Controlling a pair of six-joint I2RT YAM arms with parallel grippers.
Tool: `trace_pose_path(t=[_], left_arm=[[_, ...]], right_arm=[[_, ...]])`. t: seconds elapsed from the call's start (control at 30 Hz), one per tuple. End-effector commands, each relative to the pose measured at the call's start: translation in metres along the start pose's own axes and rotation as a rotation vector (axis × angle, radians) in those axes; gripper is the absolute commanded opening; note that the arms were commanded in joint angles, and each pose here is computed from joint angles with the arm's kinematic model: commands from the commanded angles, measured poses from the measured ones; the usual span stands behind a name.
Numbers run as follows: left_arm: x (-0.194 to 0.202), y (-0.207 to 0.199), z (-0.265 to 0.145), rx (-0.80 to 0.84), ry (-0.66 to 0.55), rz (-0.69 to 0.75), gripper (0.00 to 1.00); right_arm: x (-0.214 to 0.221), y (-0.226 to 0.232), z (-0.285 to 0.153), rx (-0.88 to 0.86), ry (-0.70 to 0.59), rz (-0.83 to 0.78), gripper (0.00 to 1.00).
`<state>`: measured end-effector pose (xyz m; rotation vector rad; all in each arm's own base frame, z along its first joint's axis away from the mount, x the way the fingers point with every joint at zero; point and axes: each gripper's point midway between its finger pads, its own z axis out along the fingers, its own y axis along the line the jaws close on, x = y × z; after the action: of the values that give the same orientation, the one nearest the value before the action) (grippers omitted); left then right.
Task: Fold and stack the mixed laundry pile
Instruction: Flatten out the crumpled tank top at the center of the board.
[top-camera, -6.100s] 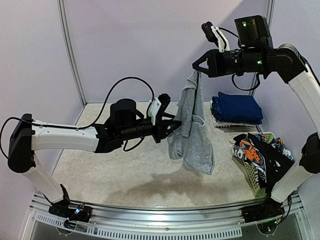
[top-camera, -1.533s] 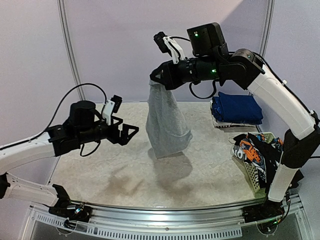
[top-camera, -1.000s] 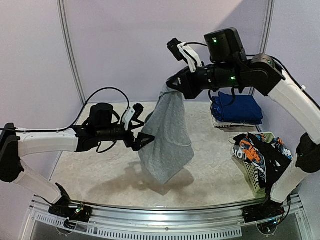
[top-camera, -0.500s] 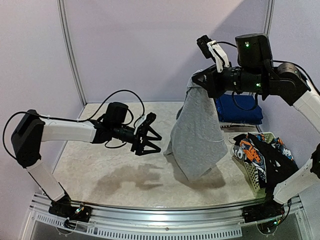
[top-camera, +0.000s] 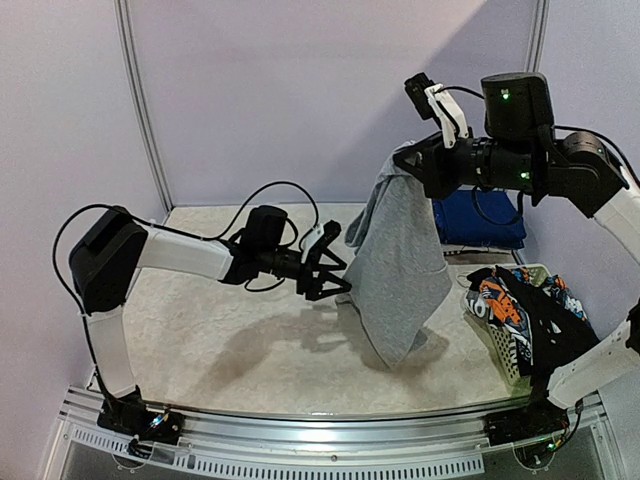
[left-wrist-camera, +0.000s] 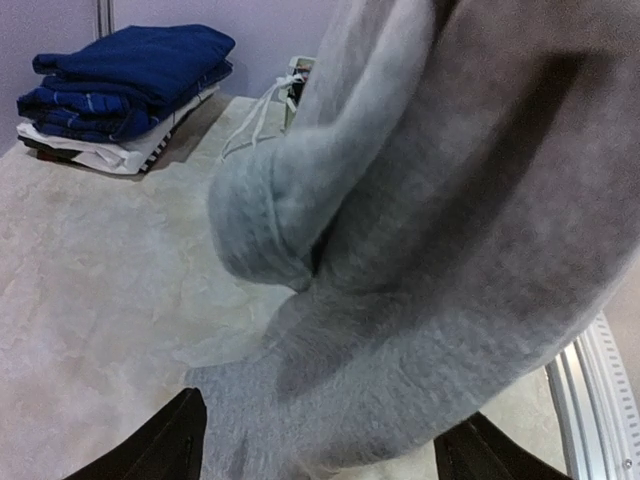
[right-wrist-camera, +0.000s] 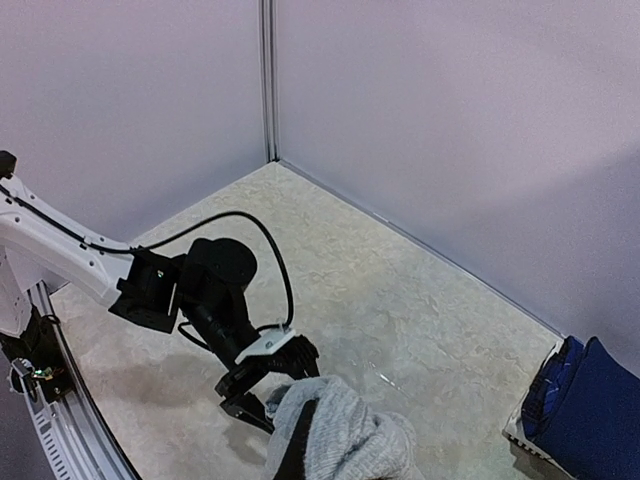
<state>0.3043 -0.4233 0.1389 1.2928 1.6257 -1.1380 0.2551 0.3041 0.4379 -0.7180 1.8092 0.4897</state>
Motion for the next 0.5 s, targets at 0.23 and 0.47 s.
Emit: trace_pose_path(t=[0.23, 0.47], left_arm=[[-0.001, 0.038, -0.006, -0.300, 0.094, 0.002, 0.00], [-0.059, 0.120, -0.116, -0.892, 0.229, -0.013, 0.00]], right_arm=[[-0.009, -0.087, -0.005, 0.298, -0.043, 0.179, 0.00], [-0.020, -0.152, 0.038, 0.258, -0.066, 0.391, 0.00]])
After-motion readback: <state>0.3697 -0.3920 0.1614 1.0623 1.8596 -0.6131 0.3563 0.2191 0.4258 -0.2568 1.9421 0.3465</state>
